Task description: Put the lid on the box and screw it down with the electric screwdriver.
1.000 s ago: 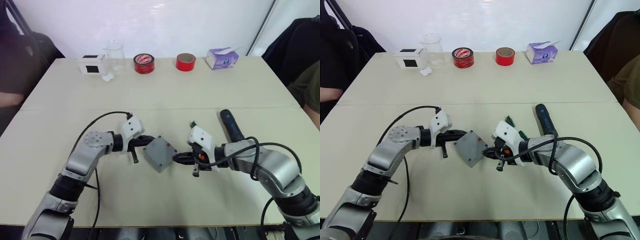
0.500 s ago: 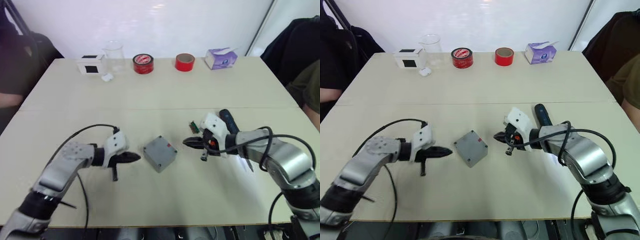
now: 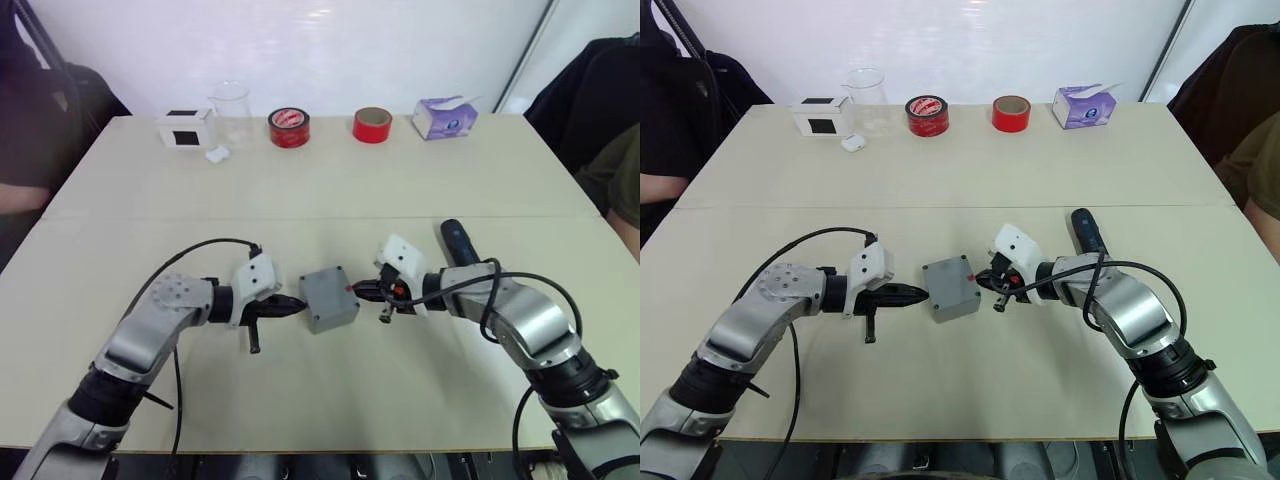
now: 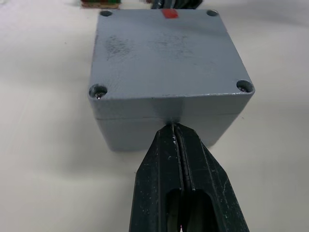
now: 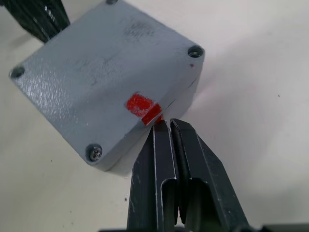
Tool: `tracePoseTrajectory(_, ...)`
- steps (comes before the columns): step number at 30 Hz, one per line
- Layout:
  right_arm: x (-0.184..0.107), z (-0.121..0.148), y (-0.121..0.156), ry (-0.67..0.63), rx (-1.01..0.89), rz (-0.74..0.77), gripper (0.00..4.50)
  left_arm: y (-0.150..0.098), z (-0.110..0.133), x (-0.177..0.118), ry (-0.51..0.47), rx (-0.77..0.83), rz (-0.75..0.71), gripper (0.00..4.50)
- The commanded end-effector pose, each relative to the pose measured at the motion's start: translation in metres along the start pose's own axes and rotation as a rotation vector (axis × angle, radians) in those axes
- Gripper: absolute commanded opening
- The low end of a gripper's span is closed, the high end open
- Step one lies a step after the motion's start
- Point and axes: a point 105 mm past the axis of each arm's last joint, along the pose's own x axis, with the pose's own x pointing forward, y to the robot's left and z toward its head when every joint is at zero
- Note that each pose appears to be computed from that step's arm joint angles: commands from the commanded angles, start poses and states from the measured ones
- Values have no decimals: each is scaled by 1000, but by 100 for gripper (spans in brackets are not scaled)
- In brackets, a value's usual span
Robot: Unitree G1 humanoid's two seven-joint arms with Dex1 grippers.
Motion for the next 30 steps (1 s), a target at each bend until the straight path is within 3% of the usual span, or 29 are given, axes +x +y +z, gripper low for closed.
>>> tracePoseTrajectory(1,-1,13,19,-49,-49,75,5,-3,14,5,-35,42,-32,0)
tracePoseTrajectory(13,-10,18,16,-60,-42,7,5,-5,10,-9,-9,44,-37,0)
tracePoseTrajectory(20,-42,51,-54,-256,-80,-405,5,2,36,-42,-60,60,39,0)
tracePoseTrajectory(22,-42,50,-67,-268,-92,-460,5,4,44,-44,-74,71,56,0)
tracePoseTrajectory(25,-35,44,-80,-254,-44,-473,78,7,53,-46,-89,97,72,0)
tracePoseTrajectory(30,-15,33,-88,-205,40,-447,283,11,72,-48,-136,130,96,0)
